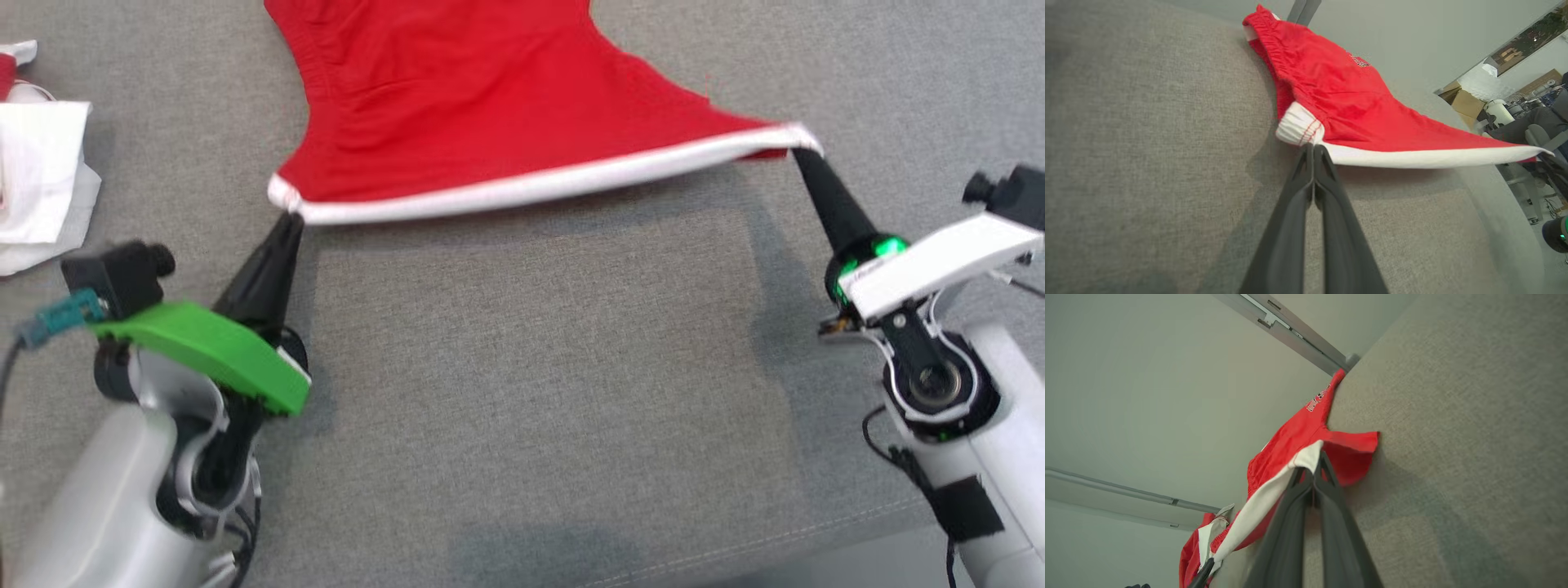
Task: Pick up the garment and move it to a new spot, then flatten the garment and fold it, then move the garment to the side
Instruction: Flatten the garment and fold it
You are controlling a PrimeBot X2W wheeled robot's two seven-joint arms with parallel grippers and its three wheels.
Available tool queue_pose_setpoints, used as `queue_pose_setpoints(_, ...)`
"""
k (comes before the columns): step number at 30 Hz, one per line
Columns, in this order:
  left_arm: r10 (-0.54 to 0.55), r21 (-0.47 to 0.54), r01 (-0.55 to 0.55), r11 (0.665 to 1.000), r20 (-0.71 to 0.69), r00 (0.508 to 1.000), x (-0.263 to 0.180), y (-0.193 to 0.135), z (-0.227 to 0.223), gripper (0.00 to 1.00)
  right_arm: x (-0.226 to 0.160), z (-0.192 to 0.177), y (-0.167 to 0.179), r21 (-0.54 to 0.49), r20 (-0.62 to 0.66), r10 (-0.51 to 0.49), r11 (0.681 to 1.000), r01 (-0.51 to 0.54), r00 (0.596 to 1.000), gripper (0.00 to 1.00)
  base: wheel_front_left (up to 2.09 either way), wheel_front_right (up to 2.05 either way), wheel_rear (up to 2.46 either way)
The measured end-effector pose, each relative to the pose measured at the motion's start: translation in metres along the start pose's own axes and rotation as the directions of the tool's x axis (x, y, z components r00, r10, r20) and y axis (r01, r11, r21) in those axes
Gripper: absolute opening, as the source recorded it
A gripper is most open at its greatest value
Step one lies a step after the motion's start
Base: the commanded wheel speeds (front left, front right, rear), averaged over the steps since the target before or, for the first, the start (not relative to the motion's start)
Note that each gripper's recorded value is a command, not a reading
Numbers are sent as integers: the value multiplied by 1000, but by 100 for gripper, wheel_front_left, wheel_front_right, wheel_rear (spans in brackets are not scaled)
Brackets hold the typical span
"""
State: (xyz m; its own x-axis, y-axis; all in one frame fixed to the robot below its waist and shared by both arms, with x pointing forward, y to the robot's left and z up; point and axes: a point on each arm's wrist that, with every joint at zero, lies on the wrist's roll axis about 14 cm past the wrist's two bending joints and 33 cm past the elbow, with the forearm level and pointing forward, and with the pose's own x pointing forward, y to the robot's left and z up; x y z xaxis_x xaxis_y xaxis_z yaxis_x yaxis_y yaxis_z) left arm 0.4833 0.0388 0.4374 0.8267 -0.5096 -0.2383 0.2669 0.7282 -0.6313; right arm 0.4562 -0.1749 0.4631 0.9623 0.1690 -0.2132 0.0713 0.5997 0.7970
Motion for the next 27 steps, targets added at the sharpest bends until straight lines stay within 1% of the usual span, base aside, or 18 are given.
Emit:
queue_pose_setpoints(3, 46, -56, -47, 997, -10, 999, -19, 6, -24, 0, -21, -15, -21, 42, -24, -55, 998, 56, 998, 0, 0, 0, 0)
queue_pose_setpoints(6, 42, -105, -41, 994, 7, 999, -32, -4, -36, 0, -39, -14, -35, 78, -16, -81, 994, 82, 997, 0, 0, 0, 0)
queue_pose_setpoints(8, 53, -137, -48, 989, 34, 998, -41, -7, -38, 0, -51, -11, -41, 75, -12, -88, 993, 88, 996, 0, 0, 0, 0)
queue_pose_setpoints(13, 86, -184, -77, 980, 45, 995, -70, -13, -55, 0, -84, -6, -38, 107, -2, -58, 993, 58, 998, 0, 0, 0, 0)
queue_pose_setpoints(17, 142, -265, -133, 955, 16, 990, -104, -13, -75, 0, -123, -10, -36, 131, -37, -53, 990, 57, 998, 0, 0, 0, 0)
queue_pose_setpoints(19, 145, -282, -134, 950, 21, 989, -116, -17, -74, 0, -135, -8, -28, 129, -49, -27, 991, 34, 998, 0, 0, 0, 0)
queue_pose_setpoints(23, 122, -249, -120, 961, -6, 992, -133, -17, -67, 0, -133, 2, 0, 85, -70, 71, 994, -65, 995, 0, 0, 0, 0)
queue_pose_setpoints(27, 69, -219, -77, 973, -45, 997, -127, -22, -56, 0, -114, 14, 15, 67, -55, 130, 990, -126, 990, 0, 0, 0, 0)
